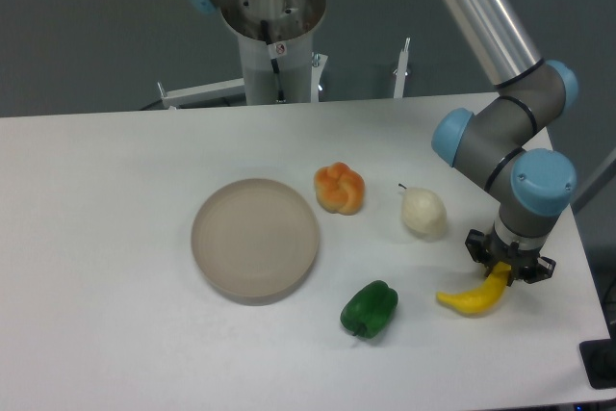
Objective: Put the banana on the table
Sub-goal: 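Hold the banana resting on the table, then open the gripper to release the banana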
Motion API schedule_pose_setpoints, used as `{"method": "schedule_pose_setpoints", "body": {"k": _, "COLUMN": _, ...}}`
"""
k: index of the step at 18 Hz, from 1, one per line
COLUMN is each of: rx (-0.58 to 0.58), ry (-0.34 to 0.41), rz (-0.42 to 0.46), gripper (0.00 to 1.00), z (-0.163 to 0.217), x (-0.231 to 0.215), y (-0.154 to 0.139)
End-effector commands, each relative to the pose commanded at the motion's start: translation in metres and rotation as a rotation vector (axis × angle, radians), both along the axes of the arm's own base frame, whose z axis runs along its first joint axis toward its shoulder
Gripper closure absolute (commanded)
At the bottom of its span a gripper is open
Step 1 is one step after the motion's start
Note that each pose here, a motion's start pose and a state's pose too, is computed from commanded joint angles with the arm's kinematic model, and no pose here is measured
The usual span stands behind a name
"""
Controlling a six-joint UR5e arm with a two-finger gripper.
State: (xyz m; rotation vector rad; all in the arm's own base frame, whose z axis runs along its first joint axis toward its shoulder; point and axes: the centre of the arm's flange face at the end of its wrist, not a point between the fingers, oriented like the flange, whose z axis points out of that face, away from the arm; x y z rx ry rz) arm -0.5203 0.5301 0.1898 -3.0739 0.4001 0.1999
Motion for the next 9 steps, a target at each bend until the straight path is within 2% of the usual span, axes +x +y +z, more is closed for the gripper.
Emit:
{"method": "schedule_pose_setpoints", "body": {"k": 7, "rx": -0.002, "ry": 0.001, "rz": -0.007, "gripper": 0.57, "z": -0.0009, "x": -0.0009, "y": 0.0004}}
{"method": "schedule_pose_setpoints", "body": {"k": 9, "rx": 0.001, "ry": 0.004, "rz": -0.011, "gripper": 0.46, "z": -0.0003, "x": -0.0018, "y": 0.0012}}
